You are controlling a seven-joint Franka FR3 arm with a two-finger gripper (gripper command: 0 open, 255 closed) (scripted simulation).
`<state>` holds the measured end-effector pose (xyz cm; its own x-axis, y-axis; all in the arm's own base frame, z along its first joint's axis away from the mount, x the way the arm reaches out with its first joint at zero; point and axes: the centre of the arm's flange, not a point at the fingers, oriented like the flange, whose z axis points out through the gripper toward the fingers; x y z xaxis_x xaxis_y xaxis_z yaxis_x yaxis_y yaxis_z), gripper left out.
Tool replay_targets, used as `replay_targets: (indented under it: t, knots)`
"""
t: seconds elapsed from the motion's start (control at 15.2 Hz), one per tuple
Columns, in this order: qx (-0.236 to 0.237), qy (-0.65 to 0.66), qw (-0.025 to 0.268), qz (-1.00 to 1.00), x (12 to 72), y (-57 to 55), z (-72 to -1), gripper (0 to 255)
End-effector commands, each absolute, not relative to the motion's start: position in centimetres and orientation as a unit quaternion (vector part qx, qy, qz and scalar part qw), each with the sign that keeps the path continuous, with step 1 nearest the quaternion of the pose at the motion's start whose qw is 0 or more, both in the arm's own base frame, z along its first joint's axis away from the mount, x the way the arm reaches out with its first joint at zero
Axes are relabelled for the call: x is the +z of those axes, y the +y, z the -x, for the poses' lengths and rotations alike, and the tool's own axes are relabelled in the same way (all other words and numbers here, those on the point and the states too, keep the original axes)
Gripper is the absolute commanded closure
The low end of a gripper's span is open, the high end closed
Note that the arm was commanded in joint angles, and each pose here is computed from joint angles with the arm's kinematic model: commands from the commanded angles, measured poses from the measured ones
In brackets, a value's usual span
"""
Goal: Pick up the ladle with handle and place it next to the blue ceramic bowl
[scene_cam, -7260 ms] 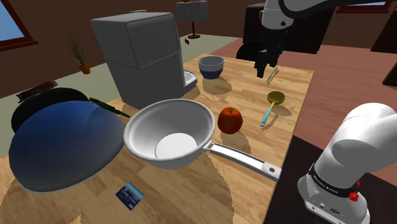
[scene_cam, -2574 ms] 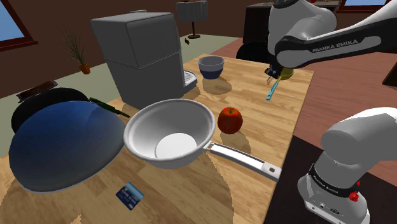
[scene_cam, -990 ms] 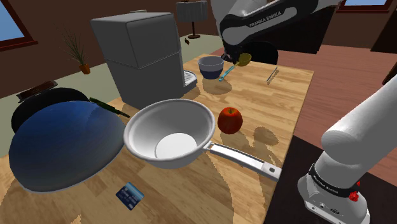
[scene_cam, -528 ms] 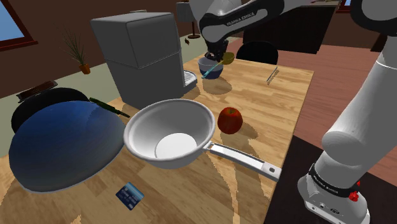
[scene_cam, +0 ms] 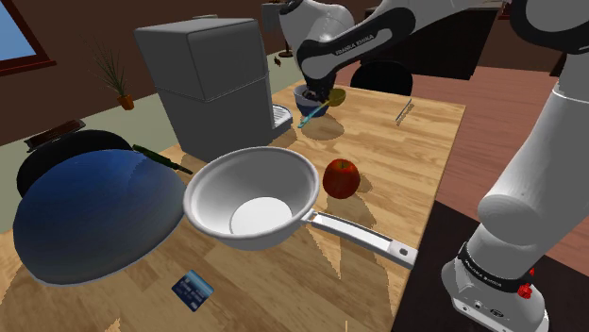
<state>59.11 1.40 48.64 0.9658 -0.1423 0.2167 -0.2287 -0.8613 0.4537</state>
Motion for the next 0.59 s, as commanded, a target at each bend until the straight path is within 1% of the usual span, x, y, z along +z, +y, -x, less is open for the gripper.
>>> replay_targets:
  t: [0.0,0.53]
  knots:
    - [0.088,-0.097,0.245,-0.961,47.5,1.4,-59.2,255]
    - [0.088,-0.097,0.245,-0.961,43.3,1.4,-59.2,255]
